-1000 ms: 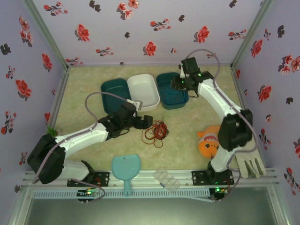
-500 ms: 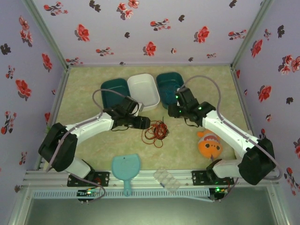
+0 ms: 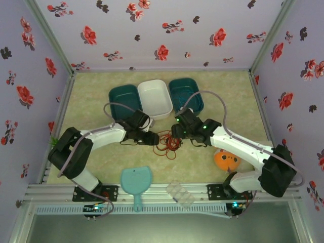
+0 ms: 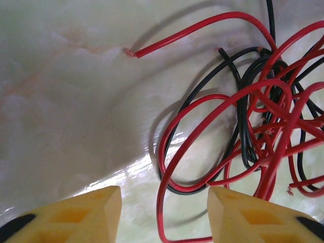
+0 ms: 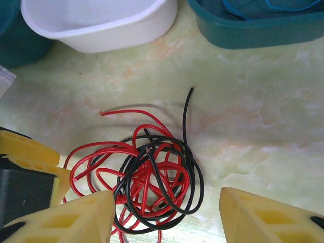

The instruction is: Untangle the cables

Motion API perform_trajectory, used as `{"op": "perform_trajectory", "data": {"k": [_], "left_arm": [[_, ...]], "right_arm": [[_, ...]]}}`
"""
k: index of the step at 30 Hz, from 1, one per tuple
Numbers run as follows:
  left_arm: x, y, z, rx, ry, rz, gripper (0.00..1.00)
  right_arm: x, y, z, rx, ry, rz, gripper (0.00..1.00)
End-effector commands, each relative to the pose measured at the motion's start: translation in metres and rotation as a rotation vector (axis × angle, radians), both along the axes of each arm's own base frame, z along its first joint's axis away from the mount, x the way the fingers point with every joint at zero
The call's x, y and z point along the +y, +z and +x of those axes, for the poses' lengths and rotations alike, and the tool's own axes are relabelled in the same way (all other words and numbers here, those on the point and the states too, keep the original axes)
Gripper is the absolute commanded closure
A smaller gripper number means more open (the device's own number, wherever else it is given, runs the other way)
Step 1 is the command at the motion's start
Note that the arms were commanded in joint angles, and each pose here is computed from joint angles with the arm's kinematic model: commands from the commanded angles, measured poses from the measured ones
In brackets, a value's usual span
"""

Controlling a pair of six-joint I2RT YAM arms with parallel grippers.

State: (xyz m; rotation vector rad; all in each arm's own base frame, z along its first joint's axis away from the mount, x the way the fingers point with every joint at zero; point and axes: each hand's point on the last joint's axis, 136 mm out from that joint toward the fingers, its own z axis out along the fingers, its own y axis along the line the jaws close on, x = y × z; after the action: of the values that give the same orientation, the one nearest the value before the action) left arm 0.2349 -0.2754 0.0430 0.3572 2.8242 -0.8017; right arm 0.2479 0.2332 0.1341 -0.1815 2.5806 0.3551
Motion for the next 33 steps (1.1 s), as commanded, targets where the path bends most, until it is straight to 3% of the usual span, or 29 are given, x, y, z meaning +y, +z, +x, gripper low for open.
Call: {"op": "perform_trajectory", "data": {"k": [1, 9, 13, 15, 20, 33], "left_arm": [[-0.011, -0.001, 0.002, 0.018, 0.013, -0.067, 0.55], [-0.013, -0.013, 0.001, 0.045, 0.030, -0.079, 0.68], [-0.012, -0.016, -0.001, 0.053, 0.034, -0.074, 0.82], [-0.012, -0.014, -0.001, 0.053, 0.036, -0.075, 0.89], [-0.011, -0.008, -0.002, 0.047, 0.031, -0.077, 0.99], [-0.006, 0.030, -0.008, -0.009, -0.029, -0.082, 1.00]], "right_arm": [[0.002, -0.009, -0.002, 0.008, -0.024, -0.017, 0.38], [0.019, -0.023, -0.003, 0.041, 0.016, -0.043, 0.21], [0.022, -0.031, -0.001, 0.054, 0.023, -0.065, 0.11], [0.023, -0.034, 0.001, 0.061, 0.022, -0.075, 0.01], [0.028, -0.042, 0.004, 0.072, 0.024, -0.089, 0.01], [0.007, -0.084, 0.003, 0.136, -0.043, -0.231, 0.01]]}}
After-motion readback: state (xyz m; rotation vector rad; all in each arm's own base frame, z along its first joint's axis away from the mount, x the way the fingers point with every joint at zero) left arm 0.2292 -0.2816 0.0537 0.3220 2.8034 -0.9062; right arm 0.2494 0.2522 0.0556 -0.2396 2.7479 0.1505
